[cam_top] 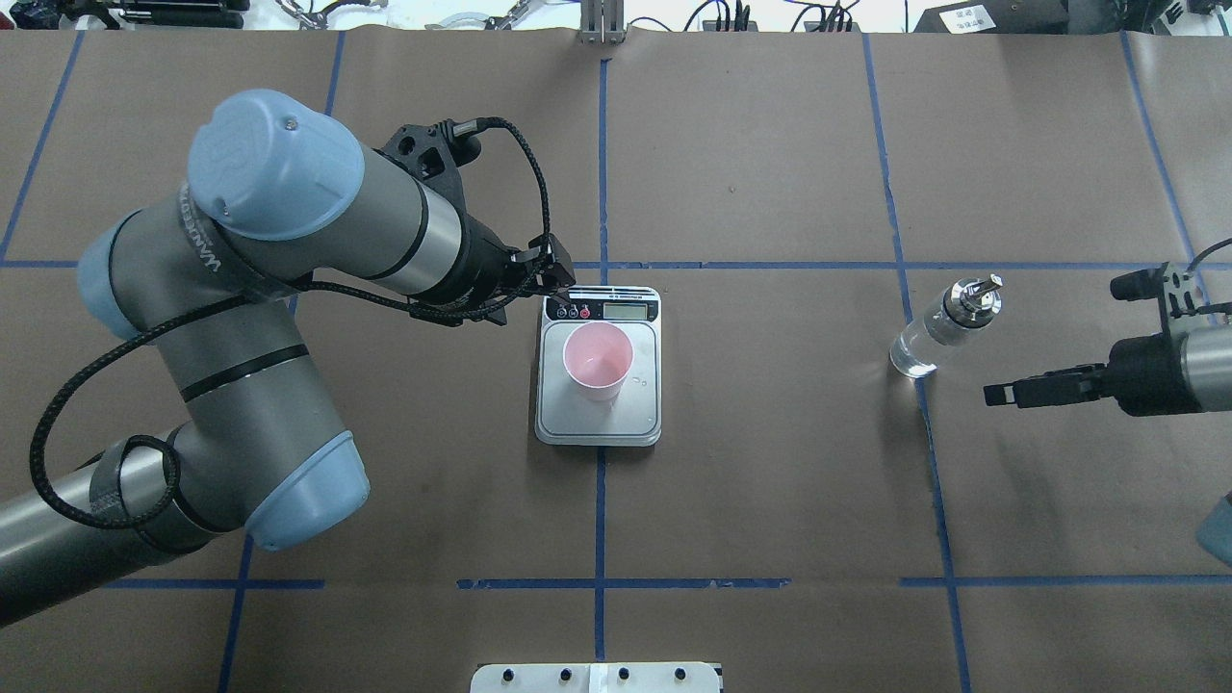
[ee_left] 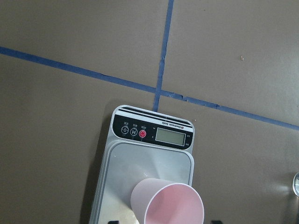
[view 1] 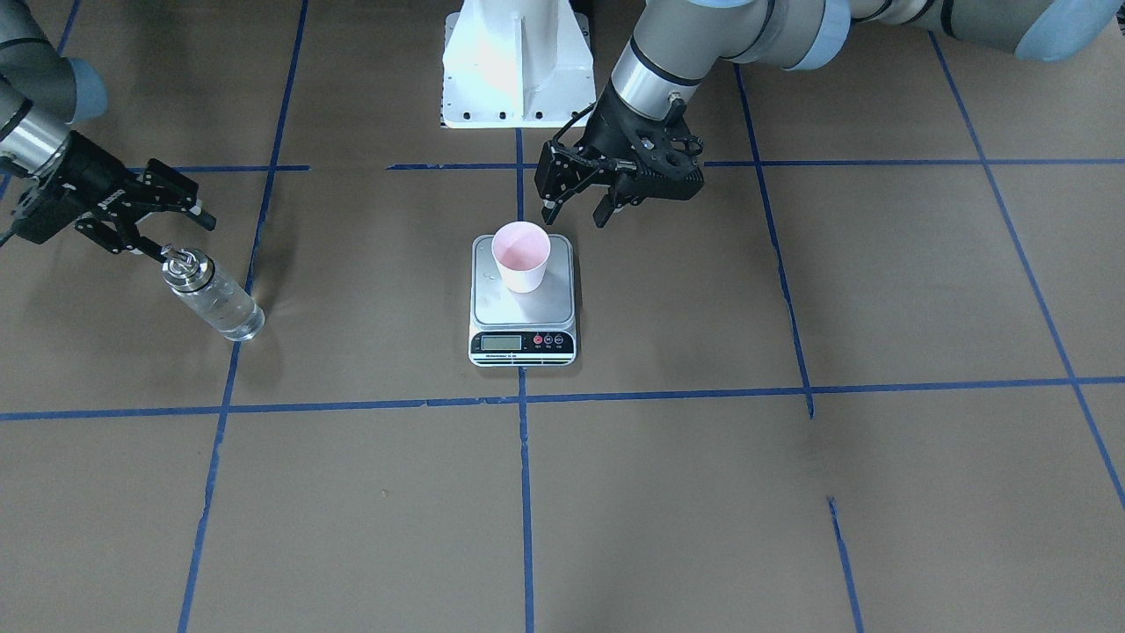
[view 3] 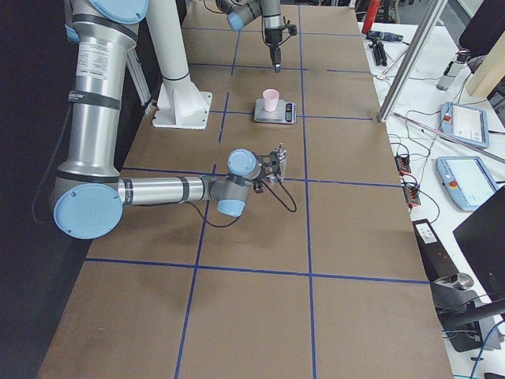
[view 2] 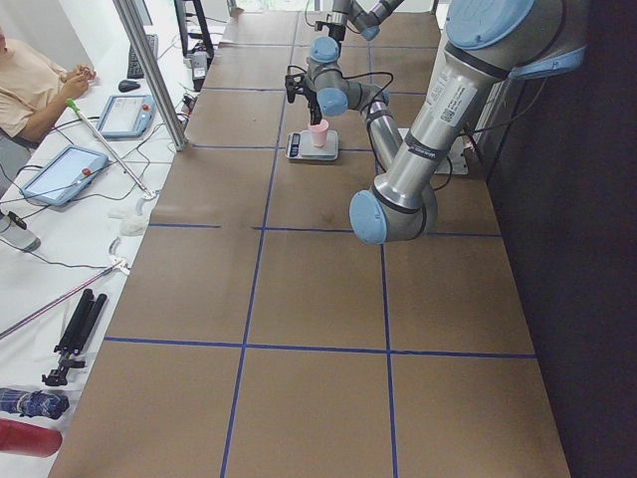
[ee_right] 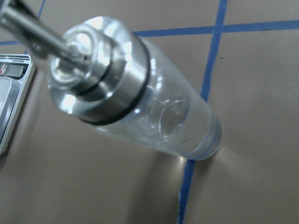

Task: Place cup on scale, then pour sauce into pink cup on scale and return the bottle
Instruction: 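Reach the right gripper to the glass sauce bottle and grasp it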

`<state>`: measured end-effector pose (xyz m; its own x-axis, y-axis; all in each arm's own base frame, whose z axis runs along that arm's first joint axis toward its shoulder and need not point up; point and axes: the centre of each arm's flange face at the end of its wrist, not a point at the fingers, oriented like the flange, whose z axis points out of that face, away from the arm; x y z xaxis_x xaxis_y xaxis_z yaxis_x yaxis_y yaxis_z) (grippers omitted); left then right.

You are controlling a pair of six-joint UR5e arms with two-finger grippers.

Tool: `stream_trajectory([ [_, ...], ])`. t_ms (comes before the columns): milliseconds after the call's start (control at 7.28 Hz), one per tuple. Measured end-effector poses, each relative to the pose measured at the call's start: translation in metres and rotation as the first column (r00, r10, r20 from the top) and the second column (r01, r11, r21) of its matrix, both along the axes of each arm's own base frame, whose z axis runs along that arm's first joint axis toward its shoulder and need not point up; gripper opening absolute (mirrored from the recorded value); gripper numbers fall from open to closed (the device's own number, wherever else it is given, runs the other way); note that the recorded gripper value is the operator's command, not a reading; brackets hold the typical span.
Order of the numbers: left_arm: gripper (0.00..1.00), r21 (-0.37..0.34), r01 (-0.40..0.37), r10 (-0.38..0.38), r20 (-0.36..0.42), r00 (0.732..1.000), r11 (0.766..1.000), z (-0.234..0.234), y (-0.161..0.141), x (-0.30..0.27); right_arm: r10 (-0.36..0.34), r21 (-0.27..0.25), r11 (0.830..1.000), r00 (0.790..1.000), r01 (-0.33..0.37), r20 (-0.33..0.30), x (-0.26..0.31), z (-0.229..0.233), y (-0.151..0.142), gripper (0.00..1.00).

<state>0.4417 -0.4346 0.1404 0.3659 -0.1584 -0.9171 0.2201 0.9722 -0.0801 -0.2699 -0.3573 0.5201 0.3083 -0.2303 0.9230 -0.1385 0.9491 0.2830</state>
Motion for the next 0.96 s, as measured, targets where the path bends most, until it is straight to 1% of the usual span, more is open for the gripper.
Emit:
stream_trajectory([
  [137, 0.73, 0.000, 0.001, -0.001, 0.001, 1.000, 1.000, 0.001, 0.000, 0.000, 0.065, 0.025, 0.998, 0.998, -0.065, -0.006, -0.033, -0.011, 0.018, 1.00],
  [275, 0.73, 0.000, 0.001, -0.001, 0.001, 1.000, 1.000, 0.001, -0.001, 0.000, 0.118, 0.048, 0.992, 0.993, -0.117, -0.023, -0.052, -0.013, 0.032, 1.00],
  [412, 0.73, 0.000, 0.001, -0.001, 0.001, 1.000, 1.000, 0.002, -0.001, 0.000, 0.165, 0.060, 0.985, 0.985, -0.162, -0.052, -0.058, -0.011, 0.038, 1.00],
  [549, 0.73, 0.000, 0.001, -0.001, 0.000, 1.000, 1.000, 0.002, -0.001, -0.001, 0.237, 0.077, 0.970, 0.967, -0.230, -0.096, -0.054, -0.007, 0.037, 1.00],
  [687, 0.73, 0.000, 0.002, -0.002, 0.000, 1.000, 1.000, 0.001, -0.001, -0.001, 0.312, 0.102, 0.949, 0.940, -0.299, -0.136, -0.047, -0.002, 0.035, 1.00],
  [961, 0.73, 0.001, 0.001, -0.001, -0.001, 1.000, 1.000, 0.001, 0.000, 0.000, 0.439, 0.164, 0.896, 0.879, -0.413, -0.185, -0.043, 0.002, 0.031, 1.00],
])
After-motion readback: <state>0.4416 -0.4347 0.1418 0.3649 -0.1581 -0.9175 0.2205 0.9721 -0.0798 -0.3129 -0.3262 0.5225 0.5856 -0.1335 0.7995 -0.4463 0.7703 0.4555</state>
